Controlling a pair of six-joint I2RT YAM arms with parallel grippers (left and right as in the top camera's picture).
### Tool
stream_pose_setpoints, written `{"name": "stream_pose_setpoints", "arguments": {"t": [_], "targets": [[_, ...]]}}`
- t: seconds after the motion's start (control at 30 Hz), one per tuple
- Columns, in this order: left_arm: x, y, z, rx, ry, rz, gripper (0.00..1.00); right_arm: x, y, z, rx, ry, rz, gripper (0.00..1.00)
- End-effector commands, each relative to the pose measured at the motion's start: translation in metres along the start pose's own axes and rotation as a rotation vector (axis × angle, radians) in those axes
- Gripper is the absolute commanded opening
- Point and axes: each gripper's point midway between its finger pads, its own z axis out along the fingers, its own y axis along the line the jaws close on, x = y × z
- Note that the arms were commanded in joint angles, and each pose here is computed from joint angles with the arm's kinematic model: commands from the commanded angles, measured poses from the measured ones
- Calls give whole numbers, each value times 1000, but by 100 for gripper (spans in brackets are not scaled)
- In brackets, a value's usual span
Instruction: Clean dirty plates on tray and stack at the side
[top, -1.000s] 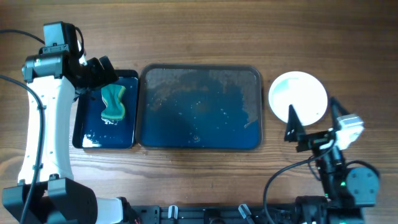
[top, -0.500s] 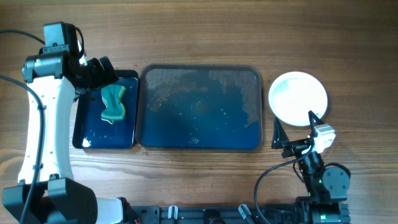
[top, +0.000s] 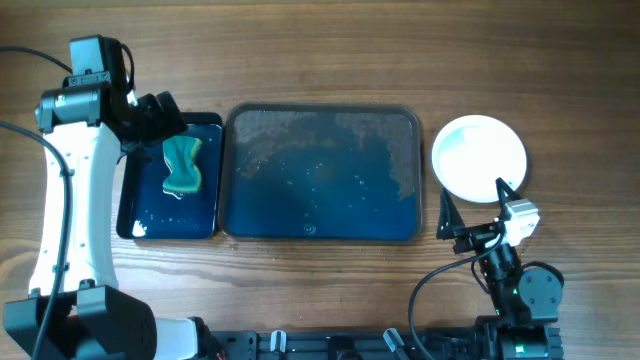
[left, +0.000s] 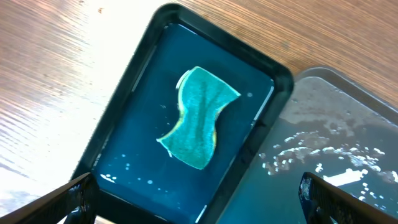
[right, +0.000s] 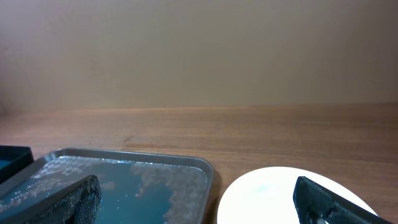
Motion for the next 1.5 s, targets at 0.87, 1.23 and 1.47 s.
{"name": "stream_pose_setpoints", "arguments": {"t": [0.87, 1.23, 1.47], "targets": [[119, -25, -32, 496, -1067, 359, 100, -1, 4, 0, -22, -4, 17, 100], [130, -21, -24, 503, -1093, 355, 100, -1, 4, 0, -22, -4, 17, 100], [130, -21, -24, 502, -1091, 355, 100, -1, 4, 0, -22, -4, 16, 100]]}}
